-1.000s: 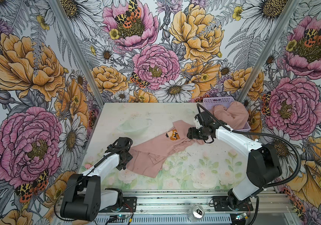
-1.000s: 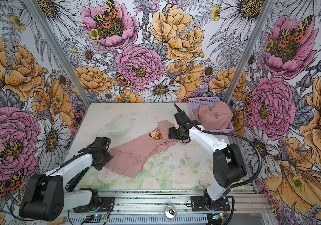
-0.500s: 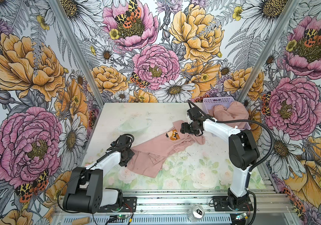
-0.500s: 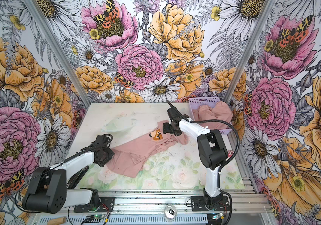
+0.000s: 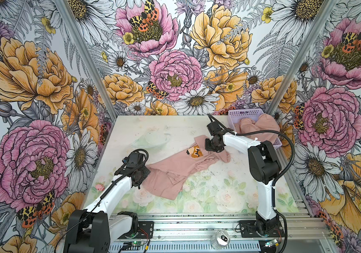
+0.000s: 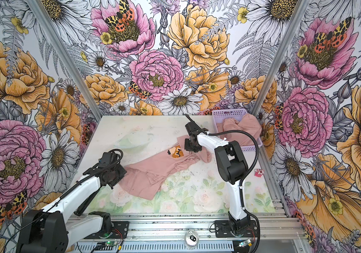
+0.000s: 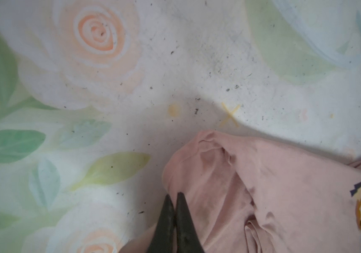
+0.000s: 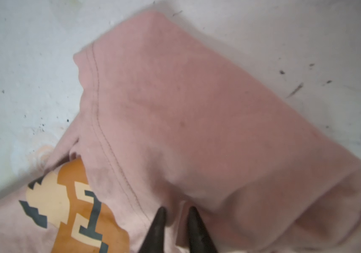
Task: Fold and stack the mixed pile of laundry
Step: 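Grasp the T-shirt edge with the left gripper while the right gripper grasps the shirt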
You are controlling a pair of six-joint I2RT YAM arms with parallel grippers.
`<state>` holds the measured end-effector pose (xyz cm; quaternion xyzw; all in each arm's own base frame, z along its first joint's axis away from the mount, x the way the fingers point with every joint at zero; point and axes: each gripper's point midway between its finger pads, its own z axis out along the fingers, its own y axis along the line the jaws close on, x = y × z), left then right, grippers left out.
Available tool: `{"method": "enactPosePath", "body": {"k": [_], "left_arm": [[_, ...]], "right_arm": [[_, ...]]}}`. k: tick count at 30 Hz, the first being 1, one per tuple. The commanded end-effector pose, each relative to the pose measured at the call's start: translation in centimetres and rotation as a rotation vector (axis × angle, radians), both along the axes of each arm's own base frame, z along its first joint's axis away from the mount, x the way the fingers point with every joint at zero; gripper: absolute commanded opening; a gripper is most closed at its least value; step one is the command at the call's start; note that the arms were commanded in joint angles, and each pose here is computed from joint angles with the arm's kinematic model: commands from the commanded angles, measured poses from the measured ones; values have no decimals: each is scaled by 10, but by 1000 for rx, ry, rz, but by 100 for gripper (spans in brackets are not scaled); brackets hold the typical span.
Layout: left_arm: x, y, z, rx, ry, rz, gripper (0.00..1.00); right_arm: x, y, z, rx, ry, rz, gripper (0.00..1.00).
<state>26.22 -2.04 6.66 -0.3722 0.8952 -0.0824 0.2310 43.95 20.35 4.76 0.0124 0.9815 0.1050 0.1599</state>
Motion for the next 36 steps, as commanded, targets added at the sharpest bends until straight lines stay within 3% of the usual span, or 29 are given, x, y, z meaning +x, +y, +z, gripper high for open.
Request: {"method": "enactPosePath", "body": {"k": [1, 12, 14, 17, 20, 26, 36], "left_arm": [[6, 1, 23, 31, -44, -28, 0], [47, 28, 102, 118, -220, -46, 0], [52, 28, 109, 122, -229, -62, 0], [54, 24, 110, 107, -234, -78, 0], [53, 21, 115, 100, -249, -89, 0], [52, 20, 121, 102, -268, -97, 0], [51, 19, 119, 94, -264, -99, 0]], "right_arm": [[13, -1, 39, 2, -100, -7, 0], [24, -17, 149, 117, -283, -9, 0], [23, -16, 138, 108, -243, 10, 2], [14, -6, 105, 109, -159, 38, 32], [4, 5, 75, 70, -100, 69, 45], [-9, 23, 32, -14, -33, 112, 50], [-17, 3, 1, -168, 7, 68, 48]]}}
